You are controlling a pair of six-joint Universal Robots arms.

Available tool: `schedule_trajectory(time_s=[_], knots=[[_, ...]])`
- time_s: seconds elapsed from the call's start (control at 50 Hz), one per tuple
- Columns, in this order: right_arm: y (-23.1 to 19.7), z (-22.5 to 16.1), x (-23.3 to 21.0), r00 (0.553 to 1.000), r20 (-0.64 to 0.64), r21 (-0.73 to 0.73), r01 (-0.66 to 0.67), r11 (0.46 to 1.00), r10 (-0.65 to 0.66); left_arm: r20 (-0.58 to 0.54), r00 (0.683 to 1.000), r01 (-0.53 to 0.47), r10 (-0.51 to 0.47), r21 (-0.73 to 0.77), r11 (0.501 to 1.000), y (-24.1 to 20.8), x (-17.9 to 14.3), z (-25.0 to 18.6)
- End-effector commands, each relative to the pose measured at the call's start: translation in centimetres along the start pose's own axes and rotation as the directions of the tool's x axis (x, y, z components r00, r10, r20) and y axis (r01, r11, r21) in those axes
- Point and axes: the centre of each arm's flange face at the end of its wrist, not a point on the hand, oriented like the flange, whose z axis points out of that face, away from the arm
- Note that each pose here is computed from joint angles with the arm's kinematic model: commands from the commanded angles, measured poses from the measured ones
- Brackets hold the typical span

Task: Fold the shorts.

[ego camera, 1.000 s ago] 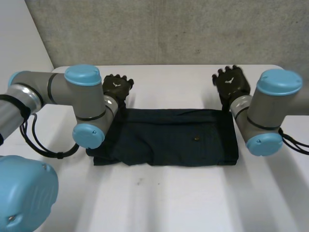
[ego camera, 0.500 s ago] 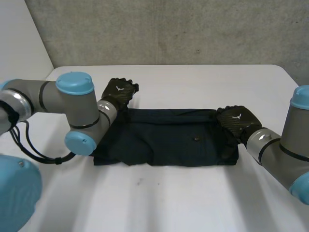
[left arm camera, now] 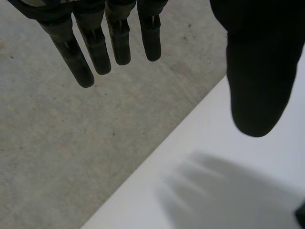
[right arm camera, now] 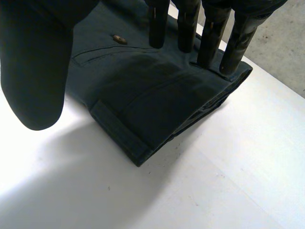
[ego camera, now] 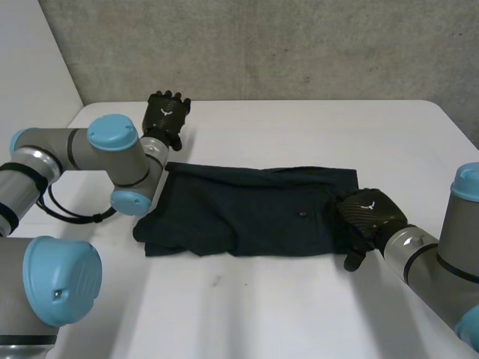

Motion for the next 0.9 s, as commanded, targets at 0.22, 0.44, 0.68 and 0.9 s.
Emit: schedule_trajectory(time_s=[0.22,0.44,0.68,0.9], knots=[[0.5,1.4,0.2,0.998,-0.049,0.11,0.034,0.993,-0.029,-0.07,0.967,0.223,-0.246,-0.241,0.945,-4.1,-1.2,-7.8],[2.4,4.8,0.3,0.997,-0.053,0.081,0.054,0.995,-0.049,-0.052,0.968,0.226,-0.247,-0.254,0.94,-6.0,-3.1,-10.4],[0.9,3.0,4.9,0.98,-0.189,0.059,0.07,0.996,-0.058,-0.037,0.969,0.23,-0.246,-0.248,0.941,-8.2,-4.5,-12.8],[-2.5,1.2,7.4,0.863,-0.249,-0.079,0.433,0.898,-0.439,-0.089,0.96,0.239,-0.265,-0.228,0.944,-10.8,-5.6,-17.5]])
